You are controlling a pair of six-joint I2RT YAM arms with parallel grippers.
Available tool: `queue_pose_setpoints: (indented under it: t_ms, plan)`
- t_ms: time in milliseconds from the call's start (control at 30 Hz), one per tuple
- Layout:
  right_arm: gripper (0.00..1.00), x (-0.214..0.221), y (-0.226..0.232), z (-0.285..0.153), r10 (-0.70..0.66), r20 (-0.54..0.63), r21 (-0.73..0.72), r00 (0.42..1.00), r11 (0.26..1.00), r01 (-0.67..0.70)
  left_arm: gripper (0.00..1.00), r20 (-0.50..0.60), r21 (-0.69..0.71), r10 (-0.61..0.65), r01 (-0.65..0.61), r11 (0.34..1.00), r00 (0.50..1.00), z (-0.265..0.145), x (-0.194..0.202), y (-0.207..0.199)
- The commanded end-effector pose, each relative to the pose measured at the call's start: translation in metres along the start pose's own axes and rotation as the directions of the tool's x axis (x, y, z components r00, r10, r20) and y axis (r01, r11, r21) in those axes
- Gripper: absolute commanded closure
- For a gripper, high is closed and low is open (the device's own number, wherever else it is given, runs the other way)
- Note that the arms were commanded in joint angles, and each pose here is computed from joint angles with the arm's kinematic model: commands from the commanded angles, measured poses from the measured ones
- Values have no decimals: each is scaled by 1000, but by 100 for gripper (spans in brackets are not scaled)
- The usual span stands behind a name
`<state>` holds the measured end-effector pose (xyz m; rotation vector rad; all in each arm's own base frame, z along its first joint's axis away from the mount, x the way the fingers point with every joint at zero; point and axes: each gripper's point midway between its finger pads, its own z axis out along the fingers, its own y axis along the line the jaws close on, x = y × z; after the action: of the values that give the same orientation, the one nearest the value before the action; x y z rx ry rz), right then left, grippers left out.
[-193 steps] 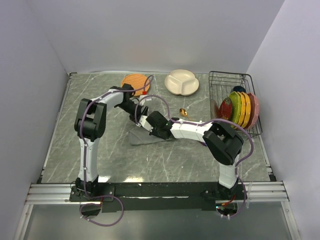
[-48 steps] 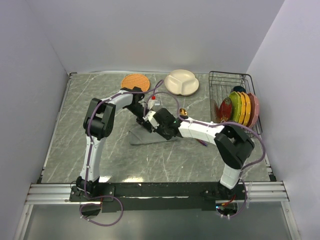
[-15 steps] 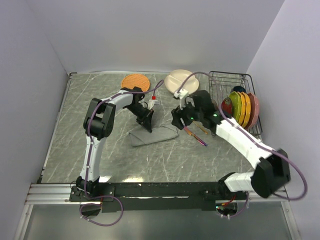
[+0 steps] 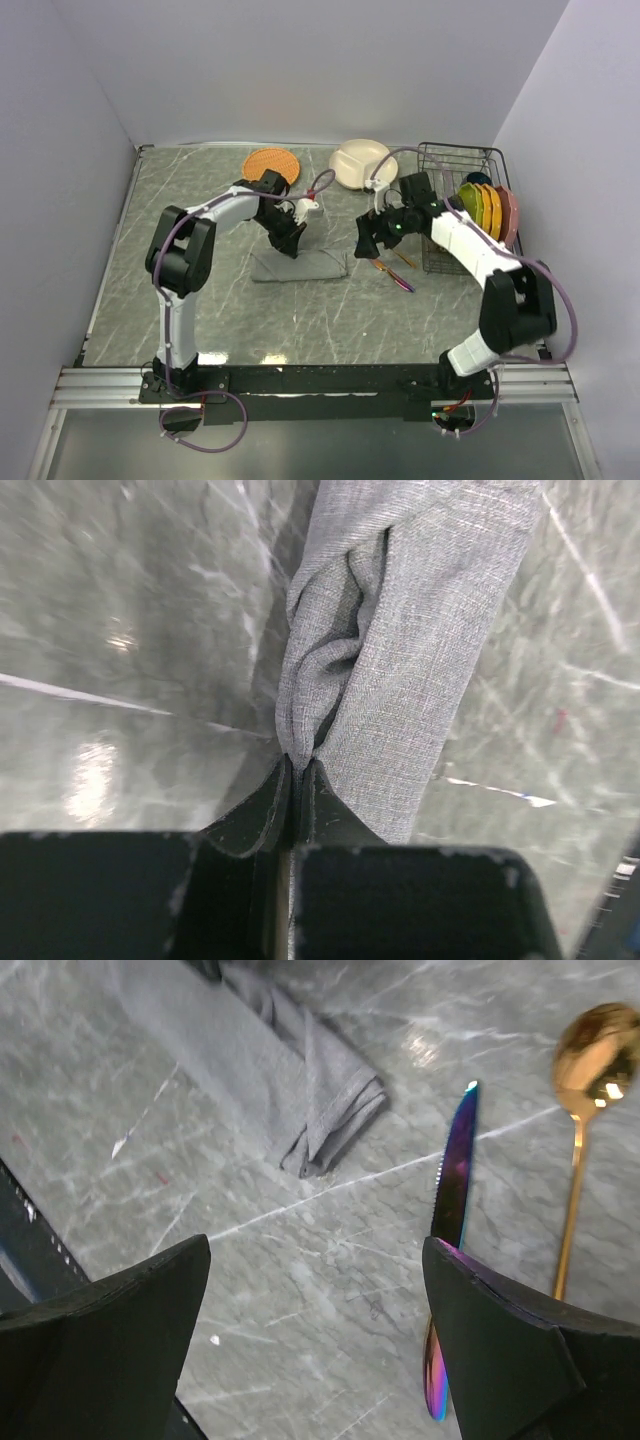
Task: Fold the napkin into a case and place the utensils inside
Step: Smooth out the smaller rectangle-folded napkin at the center of the board, then pick up the smaller rectangle-folded napkin from the center of the board.
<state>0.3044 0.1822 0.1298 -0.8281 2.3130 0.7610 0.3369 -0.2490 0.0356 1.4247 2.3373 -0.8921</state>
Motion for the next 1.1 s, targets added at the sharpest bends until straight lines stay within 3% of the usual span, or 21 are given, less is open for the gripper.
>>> queue_pose_setpoints:
  t_ms: [0, 267, 433, 700, 1067]
  plan:
    - [5, -25, 0, 8, -75, 1, -85, 997, 994, 75, 99, 56, -158, 274, -262, 952, 960, -20, -34, 4]
    - [5, -64, -6, 31, -140, 40, -137, 989, 980, 144, 99, 77, -273, 421, -387, 881, 904, -32, -46, -6]
    - [3, -61, 2, 55, -175, -6, -251, 985, 953, 167, 99, 84, -307, 492, -447, 840, 867, -33, -48, -13]
    - [3, -59, 20, 93, -247, -36, -328, 968, 918, 222, 99, 97, -305, 561, -512, 803, 822, -30, -47, -26]
    - [6, -60, 44, 117, -278, -36, -402, 960, 883, 241, 99, 103, -304, 589, -539, 786, 801, -30, -48, -31]
